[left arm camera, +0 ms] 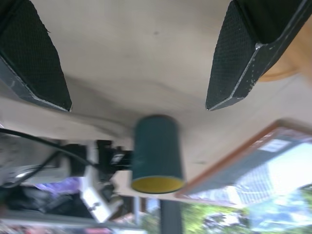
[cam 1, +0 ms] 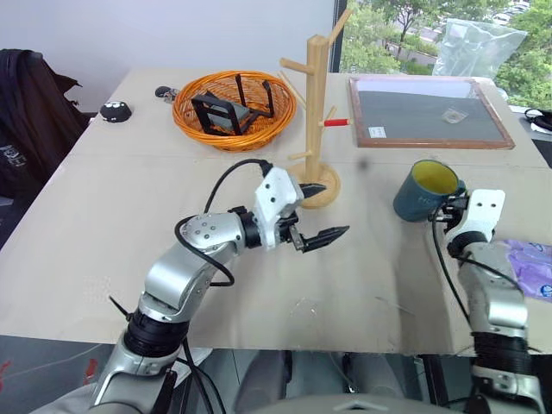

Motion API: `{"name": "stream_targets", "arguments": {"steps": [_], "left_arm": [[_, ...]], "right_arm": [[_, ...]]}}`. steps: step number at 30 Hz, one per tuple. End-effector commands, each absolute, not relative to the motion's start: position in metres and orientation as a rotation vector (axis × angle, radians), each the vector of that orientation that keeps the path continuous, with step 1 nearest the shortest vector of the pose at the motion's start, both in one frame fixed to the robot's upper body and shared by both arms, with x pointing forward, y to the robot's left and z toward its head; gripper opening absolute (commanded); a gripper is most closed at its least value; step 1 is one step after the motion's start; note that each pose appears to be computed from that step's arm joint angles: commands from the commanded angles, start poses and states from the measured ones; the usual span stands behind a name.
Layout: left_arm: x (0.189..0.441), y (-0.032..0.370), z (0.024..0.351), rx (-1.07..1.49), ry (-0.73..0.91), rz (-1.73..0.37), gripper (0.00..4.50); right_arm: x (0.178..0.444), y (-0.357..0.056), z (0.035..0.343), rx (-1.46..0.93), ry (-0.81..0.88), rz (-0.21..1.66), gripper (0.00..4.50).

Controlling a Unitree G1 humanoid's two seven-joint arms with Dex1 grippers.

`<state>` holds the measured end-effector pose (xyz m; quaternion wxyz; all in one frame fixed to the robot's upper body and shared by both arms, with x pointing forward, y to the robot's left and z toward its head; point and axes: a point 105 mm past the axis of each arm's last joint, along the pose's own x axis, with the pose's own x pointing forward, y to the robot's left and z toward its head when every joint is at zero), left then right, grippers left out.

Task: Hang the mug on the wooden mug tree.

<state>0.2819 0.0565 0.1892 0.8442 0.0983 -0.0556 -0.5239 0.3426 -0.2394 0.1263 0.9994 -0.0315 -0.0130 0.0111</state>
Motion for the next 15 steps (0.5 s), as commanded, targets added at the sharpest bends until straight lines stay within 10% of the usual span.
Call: {"name": "stream_targets", "arguments": {"steps": [1, 15], "left_arm": [[0.274, 0.067, 0.215, 0.095, -0.256, -1.06, 4.5], [0.258, 0.102, 0.235, -0.067, -0.48, -0.898, 4.5]], "right_arm": [[0.336, -0.197, 0.2, -0.171, -0.156, 0.421, 0.08], [0.341, -0.131, 0.287, -0.594, -0.02, 1.063, 0.08]]}}
